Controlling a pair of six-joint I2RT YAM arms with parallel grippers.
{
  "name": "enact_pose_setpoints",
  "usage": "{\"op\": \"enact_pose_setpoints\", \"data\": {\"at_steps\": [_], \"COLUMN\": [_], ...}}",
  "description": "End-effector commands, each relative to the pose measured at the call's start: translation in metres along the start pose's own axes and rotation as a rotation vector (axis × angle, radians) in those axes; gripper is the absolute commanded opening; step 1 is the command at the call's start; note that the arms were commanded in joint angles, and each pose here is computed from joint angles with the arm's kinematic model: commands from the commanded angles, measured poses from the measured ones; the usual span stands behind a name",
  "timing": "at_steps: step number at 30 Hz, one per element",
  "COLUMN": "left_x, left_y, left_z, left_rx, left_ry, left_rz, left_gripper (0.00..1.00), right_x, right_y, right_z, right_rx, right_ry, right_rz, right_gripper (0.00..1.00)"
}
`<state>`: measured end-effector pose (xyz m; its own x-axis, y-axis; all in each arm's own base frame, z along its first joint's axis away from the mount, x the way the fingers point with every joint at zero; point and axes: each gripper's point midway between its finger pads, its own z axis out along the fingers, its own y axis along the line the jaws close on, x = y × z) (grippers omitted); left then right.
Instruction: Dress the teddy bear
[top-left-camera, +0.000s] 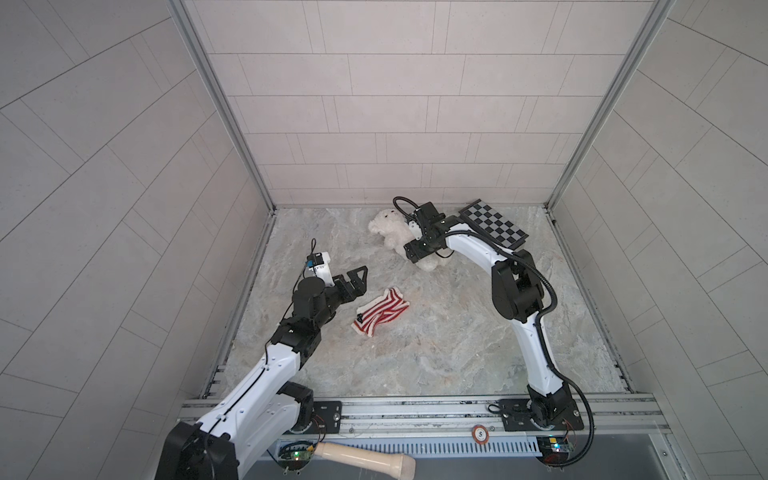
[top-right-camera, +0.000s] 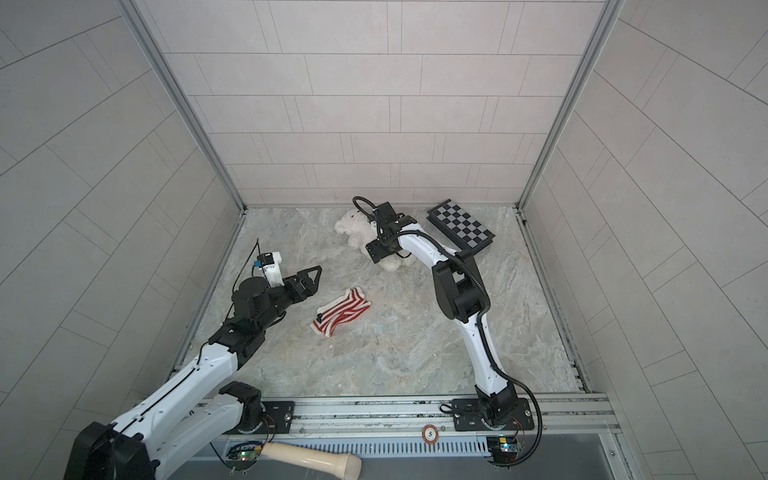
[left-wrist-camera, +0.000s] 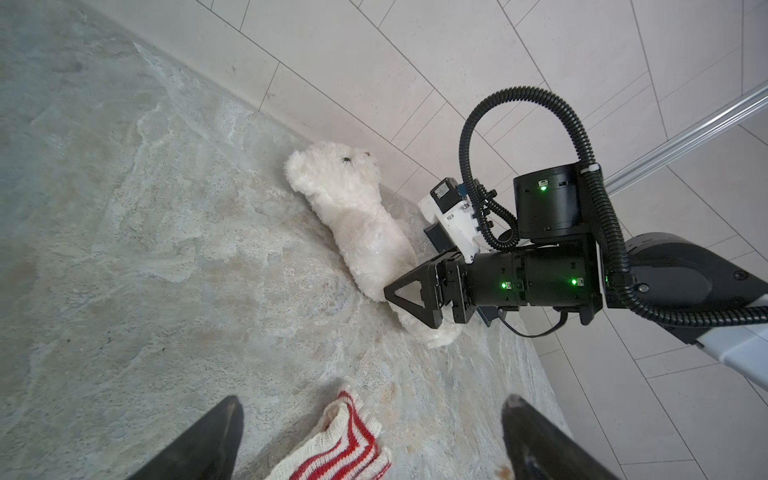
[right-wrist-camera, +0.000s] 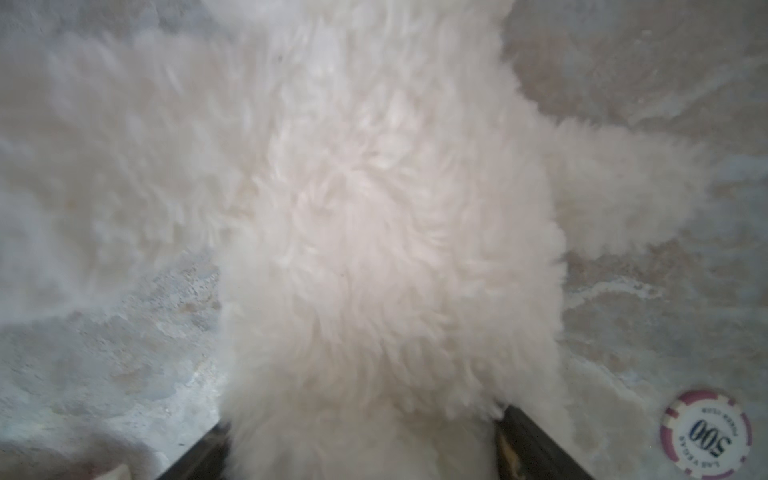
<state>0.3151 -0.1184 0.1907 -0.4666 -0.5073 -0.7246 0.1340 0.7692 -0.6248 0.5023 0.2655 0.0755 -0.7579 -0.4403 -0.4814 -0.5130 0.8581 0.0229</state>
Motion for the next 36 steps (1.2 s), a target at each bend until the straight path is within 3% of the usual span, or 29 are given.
{"op": "enact_pose_setpoints", "data": {"at_steps": [1,8,14,26,32,36], "left_x": [-0.006,-0.006,-0.003,0.006,0.009,0.011], "left_y": [0.001,0.008,0.018,0.030,0.024,0.025], "left_z": [-0.001,-0.009,-0.012,-0.002,0.005,0.008], "left_rx": [-0.032,-0.067,-0.107,-0.148,-0.112,-0.107], "left_ry": [-0.003,-0.018,-0.026,0.016,0.040,0.059], "left_rz": [-0.008,0.023,0.045,0.077,0.076,0.080], "left_gripper": [1.00,1.00,1.00,1.00,1.00,1.00], "right_x": [0.011,0.009,0.033,0.178,0.226,0.239], "right_y": [-0.002,-0.007,-0.001,0.022,0.026,0.027], "right_z": [0.001,-0.027,-0.086,-0.137,-0.144,-0.153], "right_rx": [0.019,0.082,0.168,0.198,0.248,0.250], "right_ry": [0.053,0.043,-0.018,0.023,0.050,0.068], "right_rz": [-0.018,-0.030,-0.054,0.115,0.140,0.149], "right_gripper": [0.67,0.20,0.00,0.00,0.12,0.27]}}
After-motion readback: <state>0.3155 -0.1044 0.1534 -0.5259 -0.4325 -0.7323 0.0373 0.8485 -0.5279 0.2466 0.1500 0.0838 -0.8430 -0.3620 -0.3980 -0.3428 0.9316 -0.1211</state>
